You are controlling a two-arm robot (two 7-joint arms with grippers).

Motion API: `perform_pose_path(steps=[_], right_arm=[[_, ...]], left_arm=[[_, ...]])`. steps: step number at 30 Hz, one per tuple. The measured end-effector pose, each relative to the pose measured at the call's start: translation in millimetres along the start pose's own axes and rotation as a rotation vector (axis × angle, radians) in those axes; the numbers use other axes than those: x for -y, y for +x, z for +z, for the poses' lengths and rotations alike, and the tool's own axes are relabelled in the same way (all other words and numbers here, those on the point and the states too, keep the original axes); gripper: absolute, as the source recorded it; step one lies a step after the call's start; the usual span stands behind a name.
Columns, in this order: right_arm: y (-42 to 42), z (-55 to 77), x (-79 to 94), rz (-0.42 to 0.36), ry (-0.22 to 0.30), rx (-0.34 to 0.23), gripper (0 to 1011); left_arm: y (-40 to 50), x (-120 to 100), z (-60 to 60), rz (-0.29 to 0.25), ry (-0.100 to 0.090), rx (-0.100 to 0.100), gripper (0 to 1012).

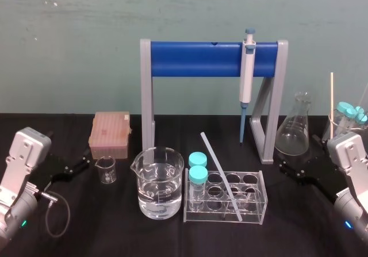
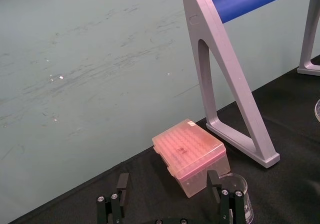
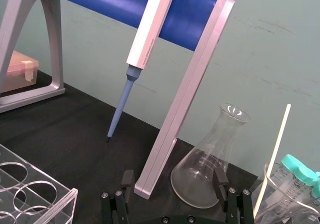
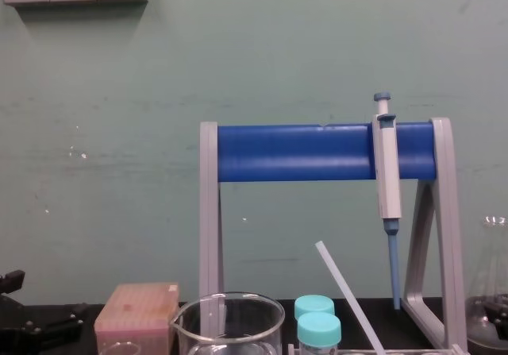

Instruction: Pick up the stirring rod with one hand, then place it down.

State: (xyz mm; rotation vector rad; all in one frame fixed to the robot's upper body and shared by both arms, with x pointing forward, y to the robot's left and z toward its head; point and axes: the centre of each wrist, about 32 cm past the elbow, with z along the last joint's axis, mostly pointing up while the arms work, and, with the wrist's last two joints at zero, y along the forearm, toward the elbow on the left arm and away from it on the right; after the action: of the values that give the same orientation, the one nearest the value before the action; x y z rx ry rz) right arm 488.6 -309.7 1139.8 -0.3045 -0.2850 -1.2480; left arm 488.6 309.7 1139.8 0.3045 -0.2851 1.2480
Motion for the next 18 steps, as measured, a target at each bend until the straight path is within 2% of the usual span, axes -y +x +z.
perform_pose_path(steps=[18], right_arm=[[0.0,0.0,0.0,0.000,0.000,0.000,1004]], left_arm=[[0.0,0.0,0.0,0.000,0.000,0.000,1000]])
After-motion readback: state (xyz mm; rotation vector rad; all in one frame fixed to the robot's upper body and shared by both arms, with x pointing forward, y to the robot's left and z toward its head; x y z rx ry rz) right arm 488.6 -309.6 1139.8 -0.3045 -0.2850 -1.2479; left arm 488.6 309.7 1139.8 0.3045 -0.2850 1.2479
